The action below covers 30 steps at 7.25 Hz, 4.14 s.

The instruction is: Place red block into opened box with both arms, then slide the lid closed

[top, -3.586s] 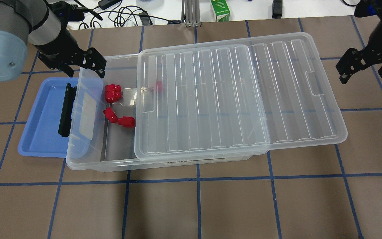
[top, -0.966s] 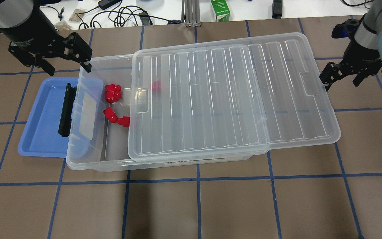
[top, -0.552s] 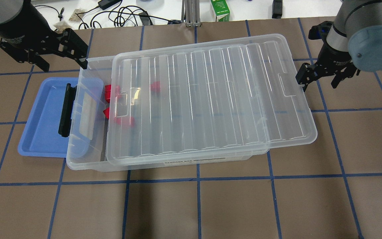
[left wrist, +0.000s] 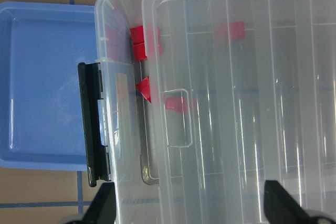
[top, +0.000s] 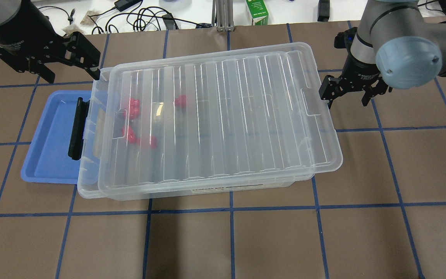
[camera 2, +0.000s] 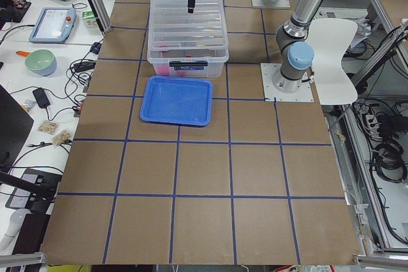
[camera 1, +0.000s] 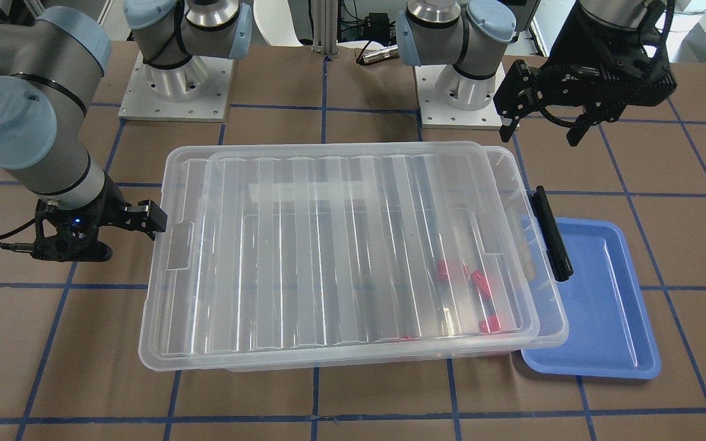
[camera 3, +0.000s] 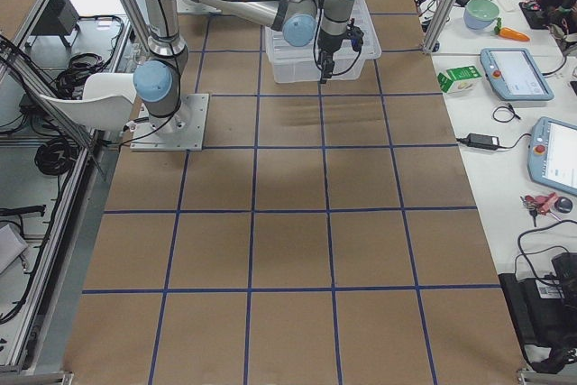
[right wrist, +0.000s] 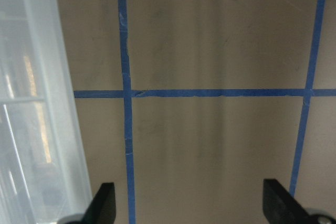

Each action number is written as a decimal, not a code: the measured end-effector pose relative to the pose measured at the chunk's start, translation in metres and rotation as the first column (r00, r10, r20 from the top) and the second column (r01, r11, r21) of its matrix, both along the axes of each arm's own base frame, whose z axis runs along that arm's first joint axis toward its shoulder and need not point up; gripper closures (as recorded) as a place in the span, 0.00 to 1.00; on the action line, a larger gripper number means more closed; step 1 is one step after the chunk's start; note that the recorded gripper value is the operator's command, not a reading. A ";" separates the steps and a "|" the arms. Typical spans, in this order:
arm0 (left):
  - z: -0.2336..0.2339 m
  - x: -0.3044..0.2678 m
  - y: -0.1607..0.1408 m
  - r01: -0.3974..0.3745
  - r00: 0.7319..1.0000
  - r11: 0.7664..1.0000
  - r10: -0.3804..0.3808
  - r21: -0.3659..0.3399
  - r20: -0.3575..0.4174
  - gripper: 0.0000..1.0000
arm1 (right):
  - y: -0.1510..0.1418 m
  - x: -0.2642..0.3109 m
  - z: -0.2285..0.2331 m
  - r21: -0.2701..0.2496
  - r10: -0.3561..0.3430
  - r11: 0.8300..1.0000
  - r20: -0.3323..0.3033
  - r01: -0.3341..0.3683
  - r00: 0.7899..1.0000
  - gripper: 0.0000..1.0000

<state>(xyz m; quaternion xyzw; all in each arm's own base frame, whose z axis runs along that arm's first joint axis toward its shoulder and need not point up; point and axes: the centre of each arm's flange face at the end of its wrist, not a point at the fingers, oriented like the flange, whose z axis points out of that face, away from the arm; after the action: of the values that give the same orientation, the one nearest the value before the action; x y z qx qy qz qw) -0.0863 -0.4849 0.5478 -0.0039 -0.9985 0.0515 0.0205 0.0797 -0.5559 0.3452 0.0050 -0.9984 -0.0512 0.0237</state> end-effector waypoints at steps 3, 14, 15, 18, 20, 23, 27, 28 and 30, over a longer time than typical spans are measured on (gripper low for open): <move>0.005 0.000 0.003 -0.001 1.000 1.000 0.001 -0.013 0.002 0.00 | 0.003 0.019 -0.001 0.000 -0.013 1.000 0.004 0.013 1.000 0.00; -0.002 0.000 0.004 0.000 1.000 1.000 0.000 -0.002 0.000 0.00 | 0.063 0.053 0.142 -0.018 -0.003 1.000 0.040 0.004 0.999 0.00; -0.003 0.000 0.004 0.000 1.000 1.000 0.000 -0.001 0.000 0.00 | 0.065 0.061 0.141 -0.014 0.006 1.000 0.041 -0.005 0.999 0.00; 0.000 0.000 0.005 0.000 1.000 1.000 0.000 -0.008 0.003 0.00 | 0.063 0.061 0.138 -0.008 0.005 1.000 0.042 -0.005 0.999 0.00; 0.000 0.000 0.005 -0.001 1.000 1.000 0.001 -0.007 0.002 0.00 | 0.061 0.048 0.139 -0.012 -0.013 1.000 0.036 0.014 0.999 0.00; -0.001 0.000 0.006 0.000 1.000 1.000 0.000 -0.006 0.004 0.00 | 0.064 0.044 0.144 -0.019 -0.030 0.999 0.032 0.031 0.999 0.00; -0.001 0.001 0.007 -0.003 1.000 1.000 0.003 -0.003 0.009 0.00 | 0.065 0.044 0.146 -0.022 -0.033 0.999 0.035 0.034 0.999 0.00; -0.001 0.001 0.008 -0.004 1.000 1.000 0.004 -0.002 0.010 0.00 | 0.065 0.045 0.146 -0.022 -0.033 0.999 0.037 0.034 0.999 0.00; -0.003 0.000 0.006 -0.007 1.000 1.000 0.007 0.001 0.003 0.00 | 0.065 0.045 0.146 -0.022 -0.033 0.999 0.038 0.034 0.999 0.00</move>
<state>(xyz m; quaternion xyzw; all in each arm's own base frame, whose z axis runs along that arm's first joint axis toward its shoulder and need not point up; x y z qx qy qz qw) -0.0859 -0.4789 0.5446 -0.0003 -0.9985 0.0511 0.0190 0.1244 -0.4910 0.4909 -0.0112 -0.9991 -0.0402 0.0039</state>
